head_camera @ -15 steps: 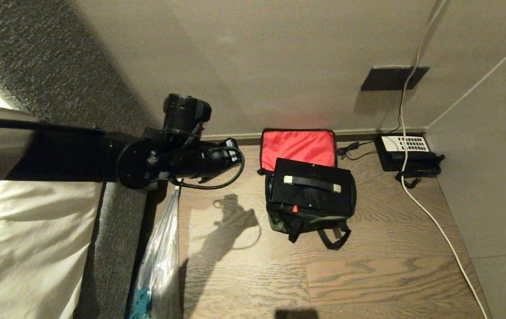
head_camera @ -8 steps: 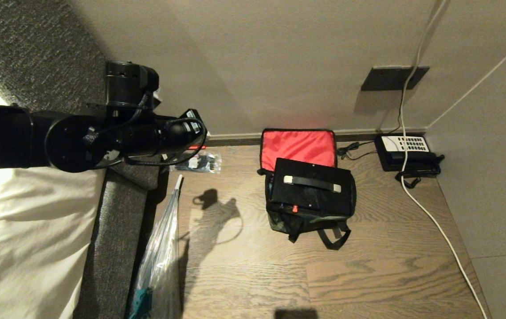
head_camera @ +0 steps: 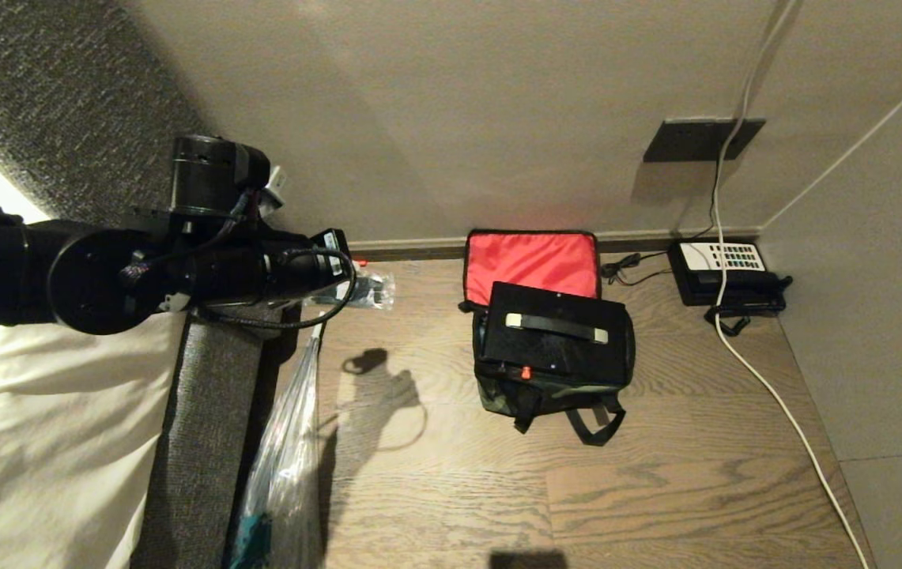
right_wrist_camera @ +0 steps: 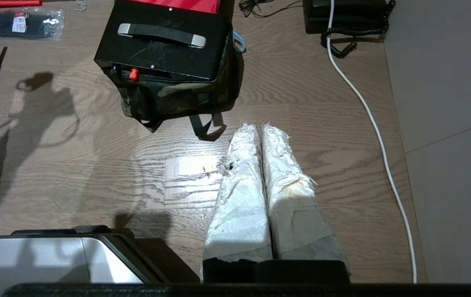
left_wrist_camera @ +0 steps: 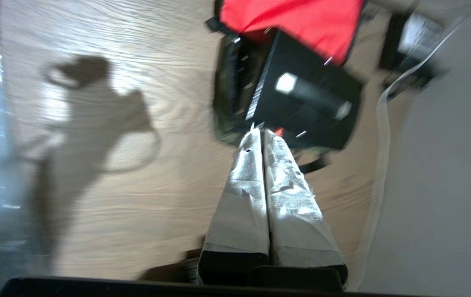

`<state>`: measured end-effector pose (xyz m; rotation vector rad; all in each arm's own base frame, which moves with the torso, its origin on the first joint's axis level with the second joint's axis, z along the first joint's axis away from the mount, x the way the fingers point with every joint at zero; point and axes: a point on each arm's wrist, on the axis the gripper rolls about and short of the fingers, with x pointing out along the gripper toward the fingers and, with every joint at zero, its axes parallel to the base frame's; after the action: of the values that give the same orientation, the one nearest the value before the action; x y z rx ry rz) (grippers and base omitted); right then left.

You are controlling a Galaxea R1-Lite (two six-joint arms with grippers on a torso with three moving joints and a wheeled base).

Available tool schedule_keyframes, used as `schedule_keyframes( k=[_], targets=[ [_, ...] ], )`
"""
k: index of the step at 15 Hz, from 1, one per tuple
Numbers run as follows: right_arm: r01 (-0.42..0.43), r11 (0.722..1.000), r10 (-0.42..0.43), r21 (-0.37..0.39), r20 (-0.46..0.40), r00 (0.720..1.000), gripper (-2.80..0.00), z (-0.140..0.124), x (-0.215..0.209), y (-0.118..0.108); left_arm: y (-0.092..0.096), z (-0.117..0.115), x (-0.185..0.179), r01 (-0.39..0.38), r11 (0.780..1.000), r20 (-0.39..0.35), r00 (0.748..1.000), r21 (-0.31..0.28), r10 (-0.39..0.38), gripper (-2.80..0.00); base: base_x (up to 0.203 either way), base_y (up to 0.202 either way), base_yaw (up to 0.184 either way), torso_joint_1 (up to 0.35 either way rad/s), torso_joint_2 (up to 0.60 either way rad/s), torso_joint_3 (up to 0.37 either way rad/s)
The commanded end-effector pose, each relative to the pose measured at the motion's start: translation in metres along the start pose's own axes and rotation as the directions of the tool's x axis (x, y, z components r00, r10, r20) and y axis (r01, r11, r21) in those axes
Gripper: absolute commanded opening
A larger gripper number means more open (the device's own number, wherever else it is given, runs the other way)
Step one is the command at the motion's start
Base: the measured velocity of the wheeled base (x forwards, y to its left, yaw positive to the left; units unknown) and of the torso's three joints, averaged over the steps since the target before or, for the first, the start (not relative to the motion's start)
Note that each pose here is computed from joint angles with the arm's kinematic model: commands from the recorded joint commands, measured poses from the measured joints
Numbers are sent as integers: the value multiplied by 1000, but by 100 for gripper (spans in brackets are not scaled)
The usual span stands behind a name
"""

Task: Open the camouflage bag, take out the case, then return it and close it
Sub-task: Close the top of the storage box

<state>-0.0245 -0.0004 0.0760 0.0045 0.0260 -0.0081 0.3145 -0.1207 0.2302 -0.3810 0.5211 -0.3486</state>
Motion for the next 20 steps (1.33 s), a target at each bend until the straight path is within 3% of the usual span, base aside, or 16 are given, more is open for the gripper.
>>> schedule_keyframes(
  k=[1, 11, 16, 20],
  targets=[
    [-1, 1000, 1, 0, 23, 1000, -280, -1, -2, 0, 3, -12, -8, -5, 1000, -31, 1000, 13, 5, -280, 0, 0, 0, 0, 0, 0],
    [-1, 1000, 1, 0, 21, 1000, -280, -1, -2, 0, 4, -14, 2, -6, 1000, -49, 999, 15, 6, -280, 0, 0, 0, 0, 0, 0],
    [-1, 1000, 1, 0, 22, 1000, -280, -1, -2, 0, 3, -12, 10, -6, 1000, -49, 999, 9, 7, -280, 158, 0, 1, 4, 1, 4],
    [-1, 1000, 1, 0, 23, 1000, -280, -1, -2, 0, 2, -16, 13, -6, 1000, -66, 998, 12, 7, -280, 14, 0, -1, -1, 0, 0]
  ],
)
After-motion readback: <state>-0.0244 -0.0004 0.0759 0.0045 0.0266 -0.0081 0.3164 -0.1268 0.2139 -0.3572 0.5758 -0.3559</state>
